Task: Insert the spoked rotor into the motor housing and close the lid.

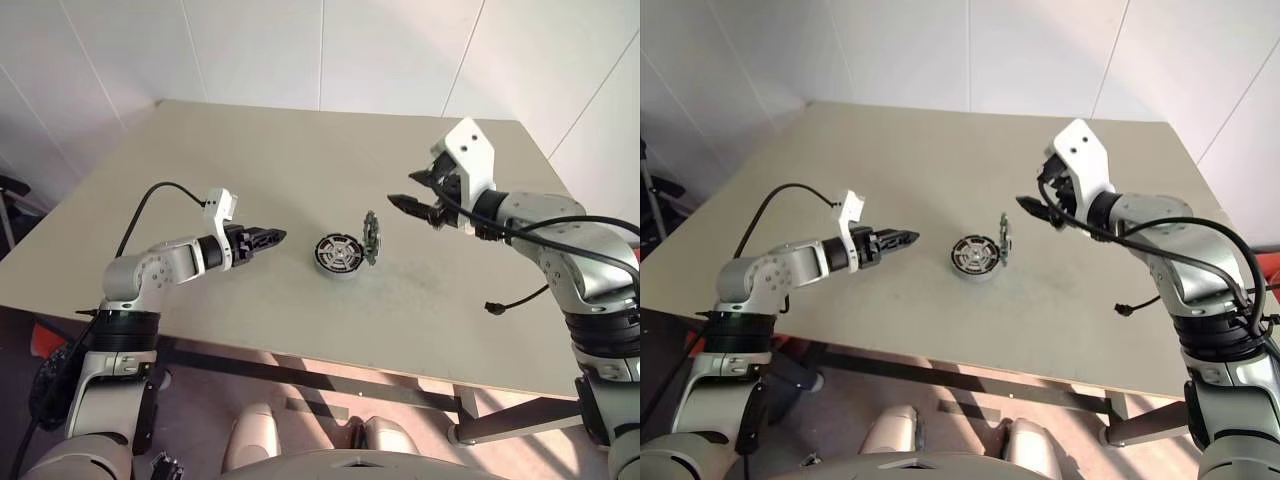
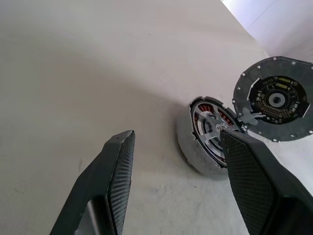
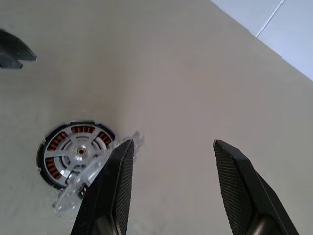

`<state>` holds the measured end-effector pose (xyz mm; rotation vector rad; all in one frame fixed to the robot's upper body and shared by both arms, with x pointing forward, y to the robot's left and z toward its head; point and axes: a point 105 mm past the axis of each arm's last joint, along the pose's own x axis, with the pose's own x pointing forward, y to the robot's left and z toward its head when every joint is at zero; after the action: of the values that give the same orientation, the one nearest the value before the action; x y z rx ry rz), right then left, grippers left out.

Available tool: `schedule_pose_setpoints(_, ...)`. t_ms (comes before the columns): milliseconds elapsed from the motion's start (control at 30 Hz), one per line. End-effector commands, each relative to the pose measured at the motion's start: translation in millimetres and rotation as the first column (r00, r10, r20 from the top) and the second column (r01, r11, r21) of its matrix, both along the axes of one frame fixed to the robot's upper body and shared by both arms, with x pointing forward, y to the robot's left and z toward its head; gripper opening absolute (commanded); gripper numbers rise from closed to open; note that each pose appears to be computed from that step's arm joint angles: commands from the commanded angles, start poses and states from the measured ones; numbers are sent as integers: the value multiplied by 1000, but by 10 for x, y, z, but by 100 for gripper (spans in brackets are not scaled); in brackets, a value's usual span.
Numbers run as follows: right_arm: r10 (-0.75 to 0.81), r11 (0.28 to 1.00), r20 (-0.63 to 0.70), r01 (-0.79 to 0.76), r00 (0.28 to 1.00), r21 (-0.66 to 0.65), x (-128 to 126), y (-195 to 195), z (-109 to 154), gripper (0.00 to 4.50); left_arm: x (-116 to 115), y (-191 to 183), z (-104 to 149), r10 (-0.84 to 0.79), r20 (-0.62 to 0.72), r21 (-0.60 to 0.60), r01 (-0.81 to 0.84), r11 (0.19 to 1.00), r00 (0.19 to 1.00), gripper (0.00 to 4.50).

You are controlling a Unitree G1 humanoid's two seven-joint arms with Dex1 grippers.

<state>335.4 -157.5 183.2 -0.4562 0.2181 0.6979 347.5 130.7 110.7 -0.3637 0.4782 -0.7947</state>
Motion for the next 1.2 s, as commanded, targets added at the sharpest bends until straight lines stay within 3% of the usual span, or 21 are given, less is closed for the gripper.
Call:
schedule_pose_setpoints(33,75,996,6,-75,997,-44,-121,73,14,293,-33,-47,189,-69,56,1,69,998,996,297)
schedule_pose_setpoints(200,11,993,-41,-16,999,-114,-81,4,-263,293,5,1,194,-54,61,25,53,998,997,297)
schedule_pose_setpoints(233,-23,995,-41,19,999,-97,-41,-12,-266,275,1,-2,194,-54,61,26,53,998,997,297)
schedule_pose_setpoints(300,-65,996,-45,62,997,-59,10,-14,-262,230,-7,-7,183,-52,59,31,50,998,997,297)
schedule_pose_setpoints(533,-91,996,-70,90,993,-18,81,122,-327,2,10,3,163,-33,60,38,30,999,998,297)
schedule_pose_setpoints(867,108,994,-46,-107,993,30,-31,689,-113,2,21,78,170,11,69,46,-14,999,998,297)
schedule_pose_setpoints(1200,143,987,-121,-132,982,93,9,939,-326,2,177,438,394,143,151,68,-154,986,978,297)
